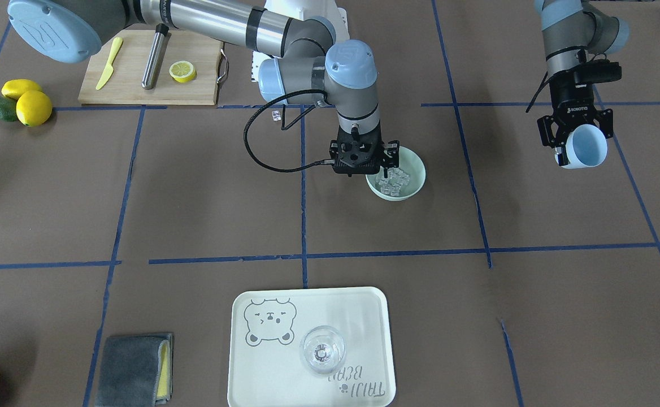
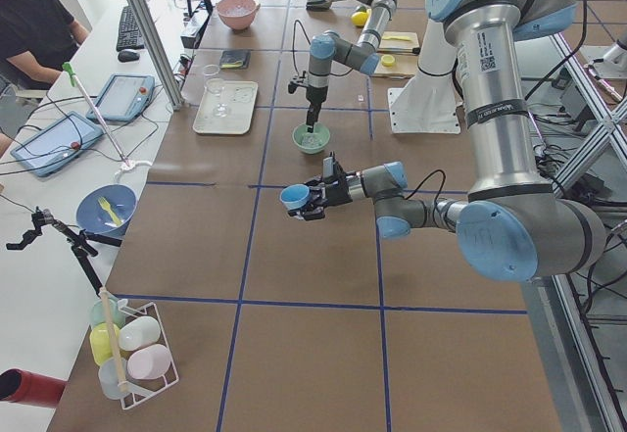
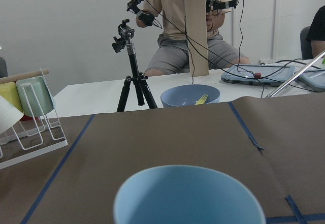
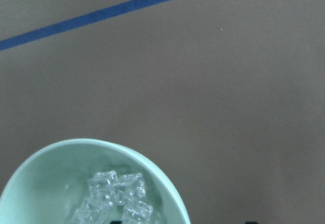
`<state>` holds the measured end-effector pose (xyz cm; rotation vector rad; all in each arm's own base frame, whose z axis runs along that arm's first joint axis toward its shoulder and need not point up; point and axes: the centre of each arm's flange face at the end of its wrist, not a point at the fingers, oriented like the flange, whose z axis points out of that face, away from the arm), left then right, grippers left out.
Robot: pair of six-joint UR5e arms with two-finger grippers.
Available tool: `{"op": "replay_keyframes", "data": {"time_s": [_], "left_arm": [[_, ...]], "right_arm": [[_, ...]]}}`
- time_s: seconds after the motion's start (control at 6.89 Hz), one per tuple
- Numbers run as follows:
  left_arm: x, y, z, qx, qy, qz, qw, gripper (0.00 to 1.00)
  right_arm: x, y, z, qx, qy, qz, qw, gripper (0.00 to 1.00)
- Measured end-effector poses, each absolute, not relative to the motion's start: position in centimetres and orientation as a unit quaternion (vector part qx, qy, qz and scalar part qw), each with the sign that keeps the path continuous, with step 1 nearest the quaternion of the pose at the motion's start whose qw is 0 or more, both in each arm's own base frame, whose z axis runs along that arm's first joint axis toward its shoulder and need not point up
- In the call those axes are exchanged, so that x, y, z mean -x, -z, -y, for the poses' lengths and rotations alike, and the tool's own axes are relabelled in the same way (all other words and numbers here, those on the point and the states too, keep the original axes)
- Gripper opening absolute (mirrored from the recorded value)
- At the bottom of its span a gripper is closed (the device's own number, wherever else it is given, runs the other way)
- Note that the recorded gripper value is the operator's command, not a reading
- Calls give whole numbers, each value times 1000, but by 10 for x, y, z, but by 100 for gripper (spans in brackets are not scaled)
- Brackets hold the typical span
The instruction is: Pour ice into bowl
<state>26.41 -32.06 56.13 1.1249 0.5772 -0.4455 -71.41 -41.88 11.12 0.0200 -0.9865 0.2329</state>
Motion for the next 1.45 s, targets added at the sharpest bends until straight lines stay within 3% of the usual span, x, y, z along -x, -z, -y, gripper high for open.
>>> {"op": "replay_keyframes", "data": {"time_s": [0.73, 1.45], "left_arm": [[-285, -587, 327, -507, 259, -296, 767, 0], [-317, -628, 343, -546, 317, -263, 730, 0]], "right_arm": [[695, -74, 424, -18, -113, 500, 859, 0], [592, -54, 466, 1, -129, 507, 852, 0]]}}
